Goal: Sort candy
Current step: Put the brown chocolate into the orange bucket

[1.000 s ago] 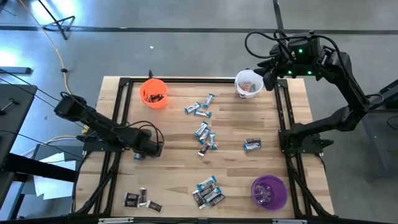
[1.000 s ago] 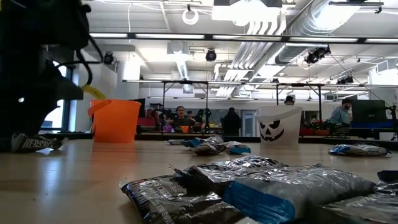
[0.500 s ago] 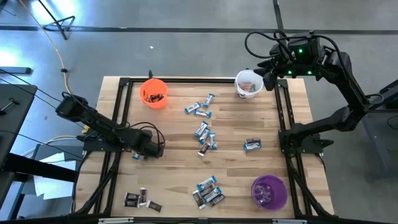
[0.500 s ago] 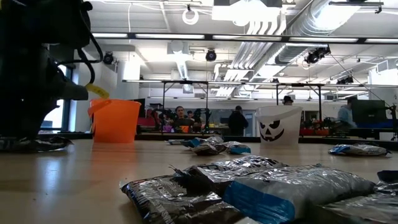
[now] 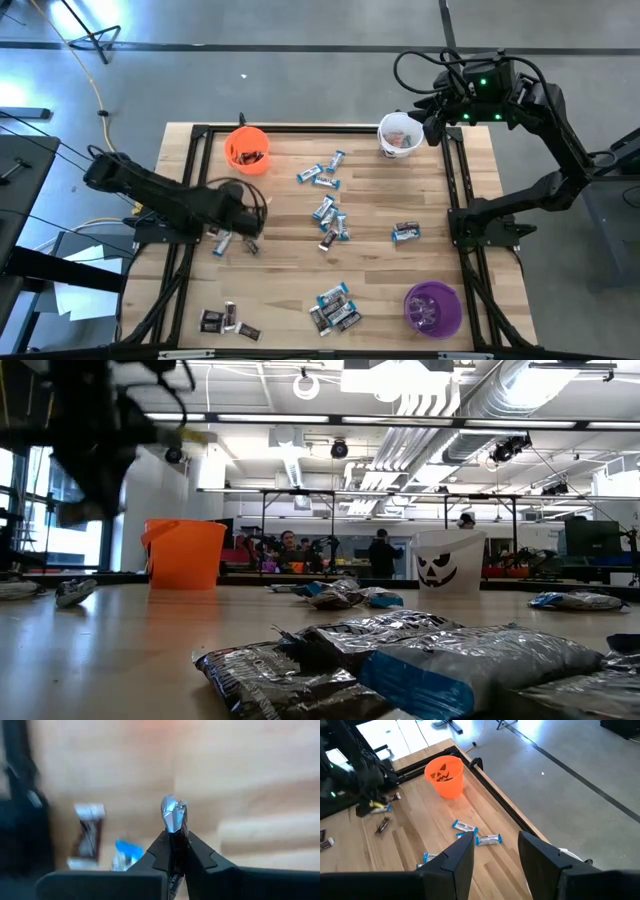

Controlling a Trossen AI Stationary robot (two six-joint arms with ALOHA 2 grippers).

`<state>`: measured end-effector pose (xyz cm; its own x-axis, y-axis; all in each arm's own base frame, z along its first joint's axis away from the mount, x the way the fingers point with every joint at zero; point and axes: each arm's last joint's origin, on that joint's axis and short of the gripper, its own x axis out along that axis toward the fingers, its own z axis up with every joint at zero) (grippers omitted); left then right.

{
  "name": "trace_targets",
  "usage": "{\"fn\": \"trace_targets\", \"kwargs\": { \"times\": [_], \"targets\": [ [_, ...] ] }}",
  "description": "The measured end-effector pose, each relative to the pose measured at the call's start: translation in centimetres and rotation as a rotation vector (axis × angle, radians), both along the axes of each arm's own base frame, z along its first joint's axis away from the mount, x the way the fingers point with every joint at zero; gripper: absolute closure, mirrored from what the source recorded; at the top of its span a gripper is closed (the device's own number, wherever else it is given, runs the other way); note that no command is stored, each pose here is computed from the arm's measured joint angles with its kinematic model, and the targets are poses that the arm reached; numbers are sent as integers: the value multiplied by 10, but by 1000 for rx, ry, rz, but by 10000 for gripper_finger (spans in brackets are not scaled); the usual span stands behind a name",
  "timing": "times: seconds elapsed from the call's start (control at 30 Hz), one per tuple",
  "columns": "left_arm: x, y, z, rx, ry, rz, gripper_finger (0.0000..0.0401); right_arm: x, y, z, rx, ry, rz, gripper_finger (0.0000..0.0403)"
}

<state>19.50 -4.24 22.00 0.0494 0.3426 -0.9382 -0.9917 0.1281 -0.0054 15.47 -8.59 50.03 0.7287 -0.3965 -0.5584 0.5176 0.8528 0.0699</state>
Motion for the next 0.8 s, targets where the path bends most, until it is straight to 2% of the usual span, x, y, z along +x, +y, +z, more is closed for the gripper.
{"fn": "trace_targets", "kwargs": {
  "times": [0.17, 0.27, 0.6, 0.8],
  "targets": [
    [0, 23, 48, 236, -42, 22, 389, 0, 0, 0, 0, 0, 0, 253],
    [0, 38, 68, 328, -23, 35, 389, 0, 0, 0, 0, 0, 0, 253],
    [9, 87, 109, 424, 12, -36, 389, 0, 0, 0, 0, 0, 0, 253],
    [12, 112, 114, 432, 32, -69, 389, 0, 0, 0, 0, 1, 0, 253]
  ]
}}
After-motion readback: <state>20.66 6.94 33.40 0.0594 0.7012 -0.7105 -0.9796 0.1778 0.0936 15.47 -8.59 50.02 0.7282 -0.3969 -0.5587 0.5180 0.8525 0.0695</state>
